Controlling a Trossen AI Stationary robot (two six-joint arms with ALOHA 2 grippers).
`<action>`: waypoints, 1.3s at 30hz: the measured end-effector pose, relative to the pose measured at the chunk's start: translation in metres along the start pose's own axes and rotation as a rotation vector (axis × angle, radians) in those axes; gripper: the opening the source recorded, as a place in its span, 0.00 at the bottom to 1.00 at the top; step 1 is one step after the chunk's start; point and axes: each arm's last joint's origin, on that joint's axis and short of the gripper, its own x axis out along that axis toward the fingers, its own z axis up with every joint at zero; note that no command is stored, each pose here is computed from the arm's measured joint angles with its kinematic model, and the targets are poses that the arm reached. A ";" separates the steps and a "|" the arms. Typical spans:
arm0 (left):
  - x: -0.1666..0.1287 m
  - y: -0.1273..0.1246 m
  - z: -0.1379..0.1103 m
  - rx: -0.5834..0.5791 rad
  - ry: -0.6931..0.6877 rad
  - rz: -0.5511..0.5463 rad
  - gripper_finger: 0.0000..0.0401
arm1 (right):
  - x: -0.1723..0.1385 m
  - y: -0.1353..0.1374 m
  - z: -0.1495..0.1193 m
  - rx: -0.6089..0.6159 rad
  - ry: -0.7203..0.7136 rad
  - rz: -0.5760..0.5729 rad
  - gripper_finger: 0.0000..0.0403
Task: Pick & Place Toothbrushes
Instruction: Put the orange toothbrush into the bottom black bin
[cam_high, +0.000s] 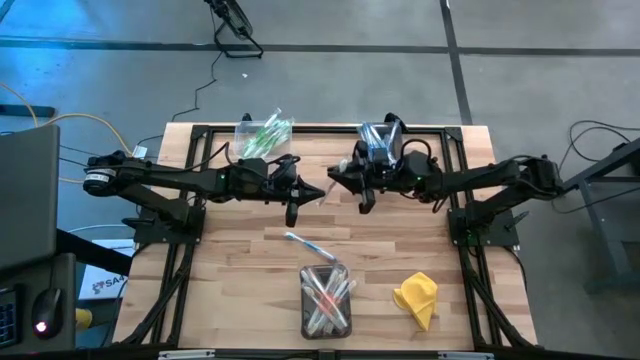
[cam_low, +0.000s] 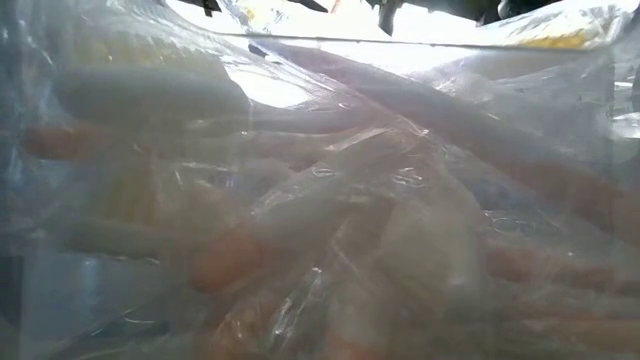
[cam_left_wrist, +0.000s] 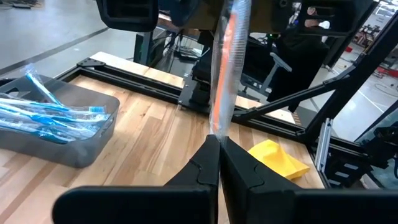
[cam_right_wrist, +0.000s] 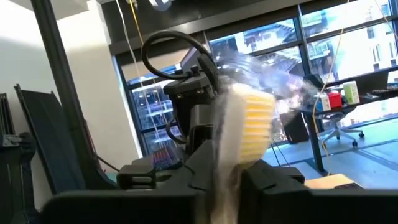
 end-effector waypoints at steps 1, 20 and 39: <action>0.000 0.000 0.000 0.000 0.001 0.000 0.00 | 0.000 0.000 0.000 0.000 0.000 0.000 0.06; 0.000 0.000 0.000 -0.006 0.003 0.010 0.03 | 0.000 0.000 -0.002 0.002 0.021 -0.003 0.01; 0.000 0.001 -0.001 -0.006 0.011 0.016 0.24 | 0.000 -0.001 -0.003 0.003 0.032 -0.006 0.01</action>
